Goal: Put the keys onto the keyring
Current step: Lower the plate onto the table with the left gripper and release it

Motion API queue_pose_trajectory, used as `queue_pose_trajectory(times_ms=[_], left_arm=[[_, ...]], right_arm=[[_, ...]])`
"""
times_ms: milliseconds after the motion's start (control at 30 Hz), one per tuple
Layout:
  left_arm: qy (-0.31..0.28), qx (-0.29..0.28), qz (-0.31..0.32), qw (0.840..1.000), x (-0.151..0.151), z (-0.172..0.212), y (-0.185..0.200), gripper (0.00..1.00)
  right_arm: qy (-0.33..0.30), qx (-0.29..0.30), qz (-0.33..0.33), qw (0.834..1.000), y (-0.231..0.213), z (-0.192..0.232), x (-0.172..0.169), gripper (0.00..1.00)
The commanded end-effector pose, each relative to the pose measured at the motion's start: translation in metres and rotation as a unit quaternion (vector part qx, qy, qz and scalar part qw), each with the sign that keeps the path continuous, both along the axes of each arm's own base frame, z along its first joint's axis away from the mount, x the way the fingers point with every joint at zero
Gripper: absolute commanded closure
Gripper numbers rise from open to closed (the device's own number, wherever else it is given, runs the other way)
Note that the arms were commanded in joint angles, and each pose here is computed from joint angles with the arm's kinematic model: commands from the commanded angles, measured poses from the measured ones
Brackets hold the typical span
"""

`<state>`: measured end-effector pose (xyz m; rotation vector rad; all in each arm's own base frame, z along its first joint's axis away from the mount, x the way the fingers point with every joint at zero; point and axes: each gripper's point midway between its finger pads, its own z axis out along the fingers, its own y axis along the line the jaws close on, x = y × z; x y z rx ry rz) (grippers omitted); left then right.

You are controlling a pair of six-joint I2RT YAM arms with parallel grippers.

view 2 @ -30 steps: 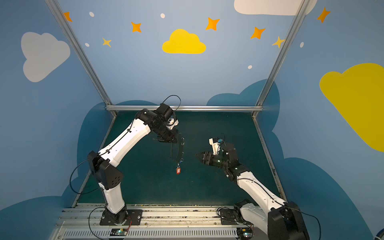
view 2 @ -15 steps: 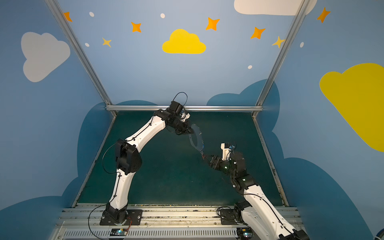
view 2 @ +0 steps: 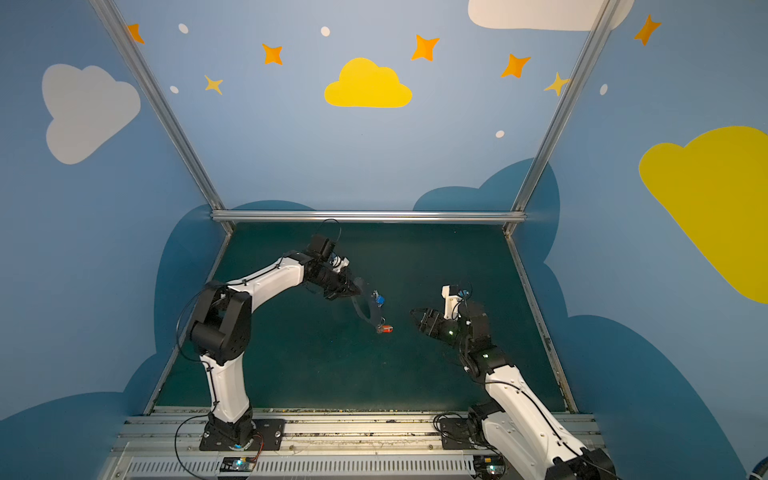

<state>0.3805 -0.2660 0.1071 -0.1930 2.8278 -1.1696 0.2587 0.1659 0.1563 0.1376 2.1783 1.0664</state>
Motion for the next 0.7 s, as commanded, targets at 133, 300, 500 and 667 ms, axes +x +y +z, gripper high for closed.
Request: queue_pose_trajectory(times_ms=[133, 300, 500, 667], left_arm=[[-0.01, -0.008, 0.029, 1.0, -0.004, -0.013, 0.03, 0.96], [0.002, 0.029, 0.037, 0.999, -0.022, -0.028, 0.054, 0.94], [0.031, 0.096, 0.061, 0.993, -0.045, -0.053, 0.09, 0.73], [0.04, 0.188, 0.089, 0.977, -0.06, -0.063, 0.124, 0.55]], right_arm=[[-0.009, 0.022, 0.006, 1.0, 0.005, 0.008, 0.004, 0.29], [-0.007, 0.023, 0.005, 1.0, 0.005, 0.008, 0.003, 0.29], [0.005, 0.022, 0.007, 1.0, 0.007, 0.001, 0.005, 0.29], [0.024, 0.015, 0.022, 0.999, 0.012, -0.005, 0.006, 0.29]])
